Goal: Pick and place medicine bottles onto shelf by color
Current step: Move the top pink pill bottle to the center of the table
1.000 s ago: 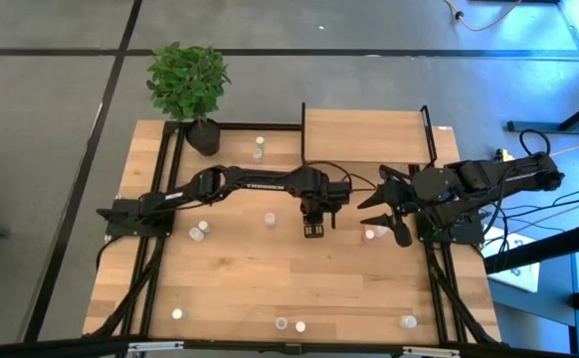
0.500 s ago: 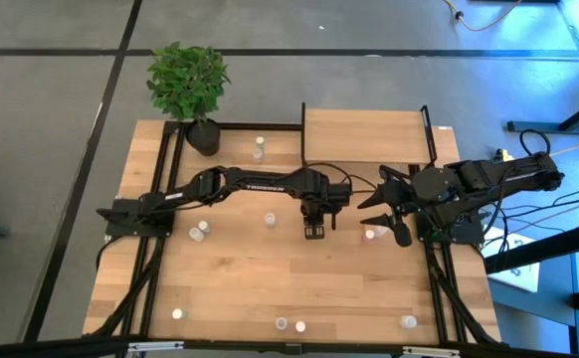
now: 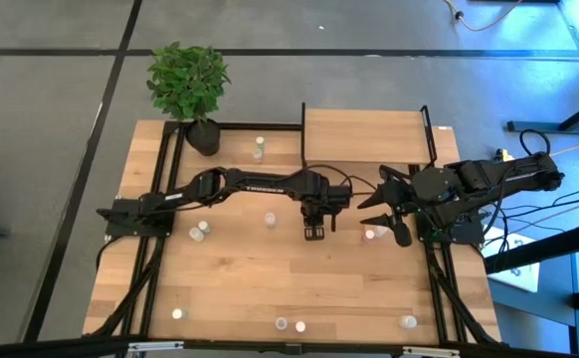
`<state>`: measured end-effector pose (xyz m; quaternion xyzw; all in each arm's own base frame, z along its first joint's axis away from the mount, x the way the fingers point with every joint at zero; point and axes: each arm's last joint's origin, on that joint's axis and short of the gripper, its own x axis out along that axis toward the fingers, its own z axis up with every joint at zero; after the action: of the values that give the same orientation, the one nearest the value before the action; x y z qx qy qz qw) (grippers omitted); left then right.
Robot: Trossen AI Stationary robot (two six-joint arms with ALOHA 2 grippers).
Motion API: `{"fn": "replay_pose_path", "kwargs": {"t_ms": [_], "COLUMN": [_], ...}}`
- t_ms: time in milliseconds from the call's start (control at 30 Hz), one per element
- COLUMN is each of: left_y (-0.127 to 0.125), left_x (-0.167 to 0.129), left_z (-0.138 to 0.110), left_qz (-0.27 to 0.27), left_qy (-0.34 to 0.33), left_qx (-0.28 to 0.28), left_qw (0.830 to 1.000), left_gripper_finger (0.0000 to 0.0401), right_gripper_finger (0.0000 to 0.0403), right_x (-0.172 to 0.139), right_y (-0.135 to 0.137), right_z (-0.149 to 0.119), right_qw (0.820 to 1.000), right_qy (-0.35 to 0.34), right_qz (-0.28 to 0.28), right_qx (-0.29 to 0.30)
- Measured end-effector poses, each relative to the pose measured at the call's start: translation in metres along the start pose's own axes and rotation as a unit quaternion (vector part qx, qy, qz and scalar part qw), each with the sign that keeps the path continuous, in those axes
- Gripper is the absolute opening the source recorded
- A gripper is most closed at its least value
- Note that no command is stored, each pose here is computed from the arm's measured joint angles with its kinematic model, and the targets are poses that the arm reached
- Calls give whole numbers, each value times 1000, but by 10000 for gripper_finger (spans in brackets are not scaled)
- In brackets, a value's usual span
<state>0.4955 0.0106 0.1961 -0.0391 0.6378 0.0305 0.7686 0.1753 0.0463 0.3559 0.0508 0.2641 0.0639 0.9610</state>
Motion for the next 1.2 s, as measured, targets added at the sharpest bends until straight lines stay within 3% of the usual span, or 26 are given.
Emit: {"fn": "replay_pose_path", "kwargs": {"t_ms": [500,1200], "left_y": [-2,-2], "left_x": [12,8], "left_z": [-6,-1], "left_qz": [-8,12], "left_qy": [12,-4], "left_qx": [-11,4], "left_qw": [1000,1000], "left_gripper_finger": [90,137], "right_gripper_finger": [182,182], "right_x": [0,0], "right_y": [0,0], "right_z": [0,0], "right_qw": [1000,1000], "right_qy": [0,0], "right_qz": [0,0], "right_qx": [2,1]}}
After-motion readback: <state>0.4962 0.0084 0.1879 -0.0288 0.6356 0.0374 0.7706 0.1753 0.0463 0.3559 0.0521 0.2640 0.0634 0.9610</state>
